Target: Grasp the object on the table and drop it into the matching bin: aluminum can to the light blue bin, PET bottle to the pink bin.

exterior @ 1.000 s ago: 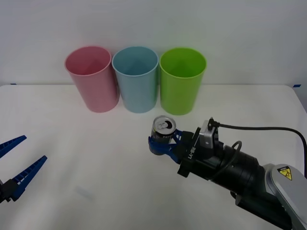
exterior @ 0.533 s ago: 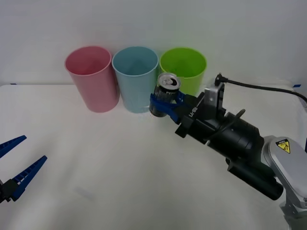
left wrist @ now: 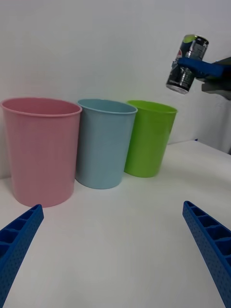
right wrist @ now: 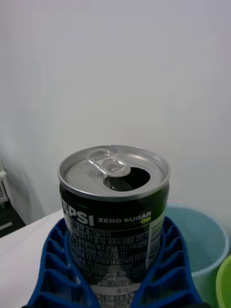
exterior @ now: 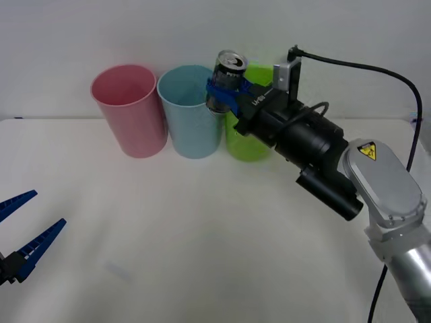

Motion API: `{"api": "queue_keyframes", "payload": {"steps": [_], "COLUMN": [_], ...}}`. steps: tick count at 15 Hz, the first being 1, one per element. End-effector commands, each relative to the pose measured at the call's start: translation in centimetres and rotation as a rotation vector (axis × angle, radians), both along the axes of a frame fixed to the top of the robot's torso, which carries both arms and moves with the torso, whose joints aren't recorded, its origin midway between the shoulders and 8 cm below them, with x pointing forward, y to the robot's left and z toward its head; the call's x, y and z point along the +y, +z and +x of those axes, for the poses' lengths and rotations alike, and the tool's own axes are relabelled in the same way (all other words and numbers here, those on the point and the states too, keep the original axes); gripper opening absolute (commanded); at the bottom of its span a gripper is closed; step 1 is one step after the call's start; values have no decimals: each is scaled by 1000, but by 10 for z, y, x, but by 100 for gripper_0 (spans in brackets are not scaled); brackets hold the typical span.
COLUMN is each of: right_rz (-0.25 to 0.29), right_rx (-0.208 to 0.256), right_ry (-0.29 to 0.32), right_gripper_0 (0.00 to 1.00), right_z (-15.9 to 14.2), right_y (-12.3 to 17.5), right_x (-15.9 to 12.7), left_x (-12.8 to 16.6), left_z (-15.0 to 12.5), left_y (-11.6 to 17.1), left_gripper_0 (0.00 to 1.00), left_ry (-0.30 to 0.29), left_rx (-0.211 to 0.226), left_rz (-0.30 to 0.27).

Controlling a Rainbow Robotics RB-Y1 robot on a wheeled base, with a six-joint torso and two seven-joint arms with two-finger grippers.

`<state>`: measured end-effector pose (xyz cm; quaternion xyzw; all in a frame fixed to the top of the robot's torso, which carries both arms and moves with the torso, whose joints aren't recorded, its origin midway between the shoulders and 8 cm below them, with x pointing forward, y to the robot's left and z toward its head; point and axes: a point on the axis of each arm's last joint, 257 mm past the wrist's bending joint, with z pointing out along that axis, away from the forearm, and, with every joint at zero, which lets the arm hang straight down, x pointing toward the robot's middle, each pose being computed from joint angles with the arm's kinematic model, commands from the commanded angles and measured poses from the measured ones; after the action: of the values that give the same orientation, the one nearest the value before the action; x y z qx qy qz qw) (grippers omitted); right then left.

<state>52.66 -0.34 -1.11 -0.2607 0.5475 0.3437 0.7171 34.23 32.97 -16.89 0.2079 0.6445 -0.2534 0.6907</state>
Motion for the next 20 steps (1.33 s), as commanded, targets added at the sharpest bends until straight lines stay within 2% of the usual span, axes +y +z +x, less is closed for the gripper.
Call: {"api": "queue_keyframes", "payload": {"steps": [1,6,13,20], "right_rz": [-3,0,-16,-31], "right_rx": [-6,26,109,121], "right_ry": [-33,-90,-188,-204], "right_gripper_0": [0,0,0,0], "right_z": [33,79,129,135], "right_y": [13,20,6,1], "right_x": [11,36,66,79], "left_x": [0,0,0,0], "left_z": [0,0,0,0], "left_y": [0,0,0,0], "left_gripper_0": [100,100,100,100], "left_ry": [0,0,0,0], "left_rx": [0,0,0,0], "left_rz": [0,0,0,0]}}
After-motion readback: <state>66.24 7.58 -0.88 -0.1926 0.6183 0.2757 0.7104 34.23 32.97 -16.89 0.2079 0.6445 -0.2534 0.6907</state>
